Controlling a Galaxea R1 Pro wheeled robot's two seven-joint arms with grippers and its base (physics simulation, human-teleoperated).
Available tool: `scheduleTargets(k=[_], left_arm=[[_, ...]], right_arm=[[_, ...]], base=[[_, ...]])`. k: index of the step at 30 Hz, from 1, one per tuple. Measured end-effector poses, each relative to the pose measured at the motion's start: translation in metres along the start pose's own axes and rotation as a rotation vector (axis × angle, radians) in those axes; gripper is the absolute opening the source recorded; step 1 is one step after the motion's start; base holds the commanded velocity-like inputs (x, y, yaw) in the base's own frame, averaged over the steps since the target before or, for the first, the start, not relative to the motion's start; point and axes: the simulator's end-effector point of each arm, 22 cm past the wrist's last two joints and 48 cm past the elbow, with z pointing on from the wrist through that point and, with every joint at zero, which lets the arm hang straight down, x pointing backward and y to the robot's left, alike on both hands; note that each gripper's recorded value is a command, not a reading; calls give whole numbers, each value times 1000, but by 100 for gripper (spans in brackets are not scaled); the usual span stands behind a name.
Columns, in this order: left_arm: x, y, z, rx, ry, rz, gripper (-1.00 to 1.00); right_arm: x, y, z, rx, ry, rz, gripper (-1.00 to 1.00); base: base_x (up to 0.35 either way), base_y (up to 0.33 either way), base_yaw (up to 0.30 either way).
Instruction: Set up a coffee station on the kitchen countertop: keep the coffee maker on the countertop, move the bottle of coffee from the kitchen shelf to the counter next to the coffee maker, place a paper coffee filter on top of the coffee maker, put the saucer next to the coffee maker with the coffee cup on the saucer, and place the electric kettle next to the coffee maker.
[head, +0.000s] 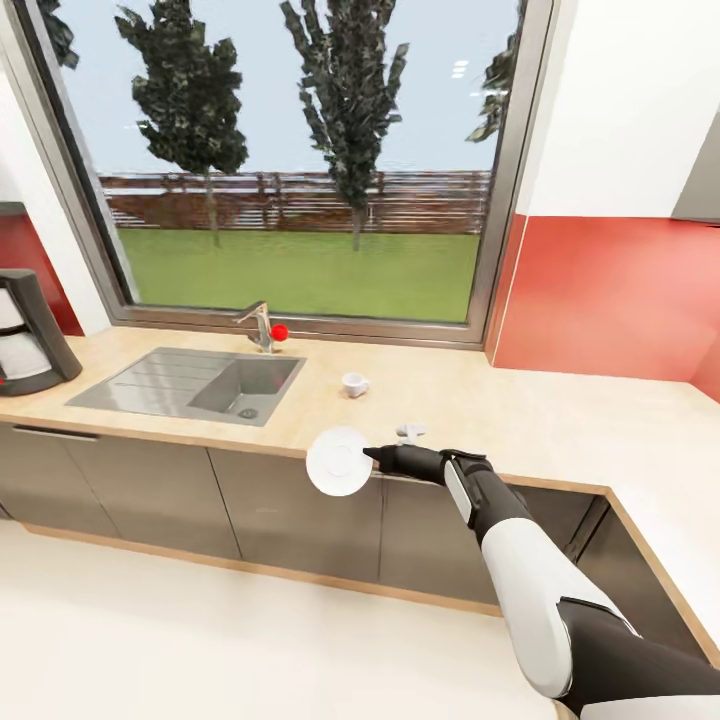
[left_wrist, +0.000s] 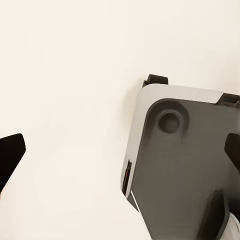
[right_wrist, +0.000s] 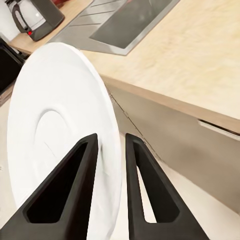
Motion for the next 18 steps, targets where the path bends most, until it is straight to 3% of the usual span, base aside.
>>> scheduleTargets(k=[12,18], left_arm=[[0,0,0,0,0,0,100],[1,-1,0,1,1,1,100]], right_arm=[[0,0,0,0,0,0,-100],[0,0,0,0,0,0,-100]], base=[[3,0,269],[99,38,277]])
